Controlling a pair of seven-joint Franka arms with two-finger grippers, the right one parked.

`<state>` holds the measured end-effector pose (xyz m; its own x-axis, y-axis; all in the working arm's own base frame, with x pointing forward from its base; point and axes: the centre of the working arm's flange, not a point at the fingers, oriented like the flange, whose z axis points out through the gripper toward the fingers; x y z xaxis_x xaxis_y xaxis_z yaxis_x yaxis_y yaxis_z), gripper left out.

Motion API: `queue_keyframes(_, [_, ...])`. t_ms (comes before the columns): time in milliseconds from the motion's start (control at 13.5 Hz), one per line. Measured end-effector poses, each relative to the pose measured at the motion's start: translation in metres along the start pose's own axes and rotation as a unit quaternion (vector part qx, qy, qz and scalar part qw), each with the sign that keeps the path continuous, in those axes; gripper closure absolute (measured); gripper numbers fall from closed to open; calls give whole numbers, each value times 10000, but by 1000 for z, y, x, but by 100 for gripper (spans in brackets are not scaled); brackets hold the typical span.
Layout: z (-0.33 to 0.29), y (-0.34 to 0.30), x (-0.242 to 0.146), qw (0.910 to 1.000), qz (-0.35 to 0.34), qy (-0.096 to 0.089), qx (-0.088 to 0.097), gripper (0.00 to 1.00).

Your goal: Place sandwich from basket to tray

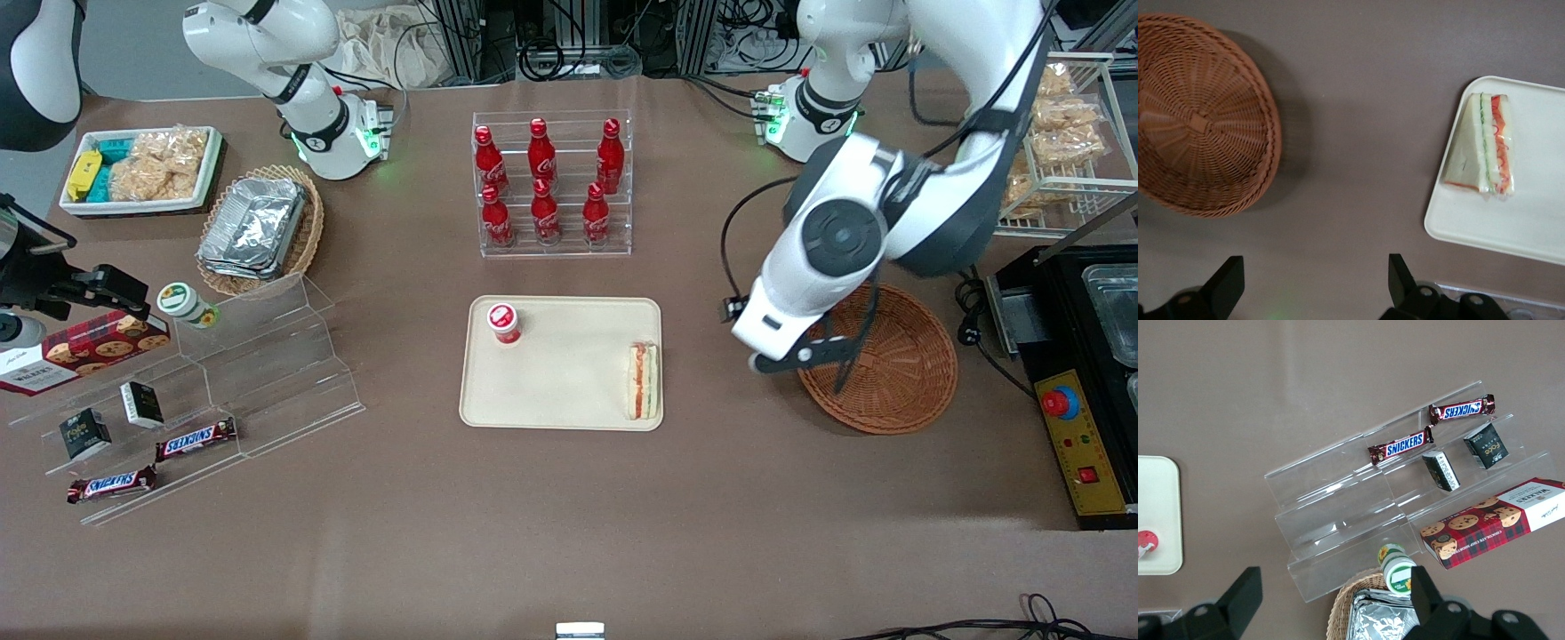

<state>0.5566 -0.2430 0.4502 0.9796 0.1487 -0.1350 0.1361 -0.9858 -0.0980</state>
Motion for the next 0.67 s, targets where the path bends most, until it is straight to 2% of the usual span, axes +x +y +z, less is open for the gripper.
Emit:
queue_keyframes(296, [-29, -55, 3, 9997, -107, 200, -74, 1])
queue_keyframes(519, [-22, -88, 10, 9997, 231, 120, -19, 1])
queue_keyframes(667, [-22, -126, 13, 9989, 453, 60, -97, 0])
